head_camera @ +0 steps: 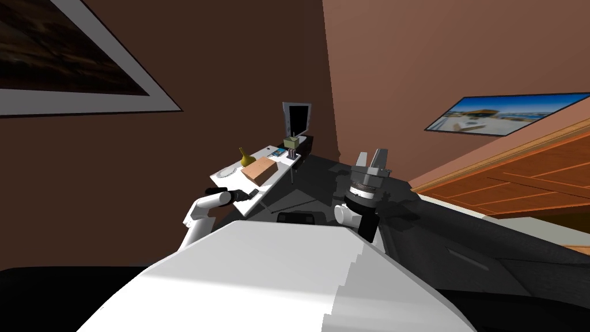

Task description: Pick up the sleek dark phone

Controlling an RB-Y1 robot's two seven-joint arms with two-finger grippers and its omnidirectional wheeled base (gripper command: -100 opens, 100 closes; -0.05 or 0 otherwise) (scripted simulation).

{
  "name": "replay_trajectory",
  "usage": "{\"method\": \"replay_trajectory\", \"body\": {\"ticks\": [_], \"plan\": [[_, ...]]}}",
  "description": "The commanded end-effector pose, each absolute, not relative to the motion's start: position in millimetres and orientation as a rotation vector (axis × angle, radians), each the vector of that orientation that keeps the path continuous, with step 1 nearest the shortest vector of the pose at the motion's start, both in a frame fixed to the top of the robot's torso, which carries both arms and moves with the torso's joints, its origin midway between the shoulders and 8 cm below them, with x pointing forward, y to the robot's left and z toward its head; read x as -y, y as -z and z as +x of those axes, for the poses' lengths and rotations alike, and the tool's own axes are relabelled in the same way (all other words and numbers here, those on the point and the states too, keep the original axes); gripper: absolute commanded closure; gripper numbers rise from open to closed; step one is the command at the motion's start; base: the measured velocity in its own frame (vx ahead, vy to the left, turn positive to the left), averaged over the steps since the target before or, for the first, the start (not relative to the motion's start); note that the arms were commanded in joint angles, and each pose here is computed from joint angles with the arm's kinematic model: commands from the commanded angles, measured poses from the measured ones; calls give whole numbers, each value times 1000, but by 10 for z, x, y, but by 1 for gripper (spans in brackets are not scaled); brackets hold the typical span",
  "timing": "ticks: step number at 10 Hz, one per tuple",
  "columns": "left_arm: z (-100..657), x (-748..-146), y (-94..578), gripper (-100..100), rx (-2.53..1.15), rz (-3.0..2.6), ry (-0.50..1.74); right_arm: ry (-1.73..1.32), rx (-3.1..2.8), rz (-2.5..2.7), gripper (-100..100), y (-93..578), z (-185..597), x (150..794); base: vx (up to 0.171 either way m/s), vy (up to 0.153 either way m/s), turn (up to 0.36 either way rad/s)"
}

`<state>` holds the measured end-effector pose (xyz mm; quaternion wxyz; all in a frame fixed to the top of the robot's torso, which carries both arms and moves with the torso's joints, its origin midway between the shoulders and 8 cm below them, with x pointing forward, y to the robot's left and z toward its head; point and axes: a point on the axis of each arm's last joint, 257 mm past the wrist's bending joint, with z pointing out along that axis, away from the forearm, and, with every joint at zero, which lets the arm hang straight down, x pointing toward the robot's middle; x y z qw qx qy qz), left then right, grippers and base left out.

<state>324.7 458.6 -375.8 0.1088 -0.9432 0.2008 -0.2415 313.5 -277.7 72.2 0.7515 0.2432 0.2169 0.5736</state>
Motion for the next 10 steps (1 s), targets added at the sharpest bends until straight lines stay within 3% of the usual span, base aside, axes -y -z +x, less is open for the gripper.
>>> {"method": "replay_trajectory", "body": {"ticks": [1,10], "plan": [[3143,-4544,3862,-100,-568,-2848,654,-1253,-474,531,0,-722,3135,2777,60,0,-33],[2611,-4394,4115,-100,-486,-3109,361,-1253,-474,531,0,-722,3135,2777,67,12,-35]]}}
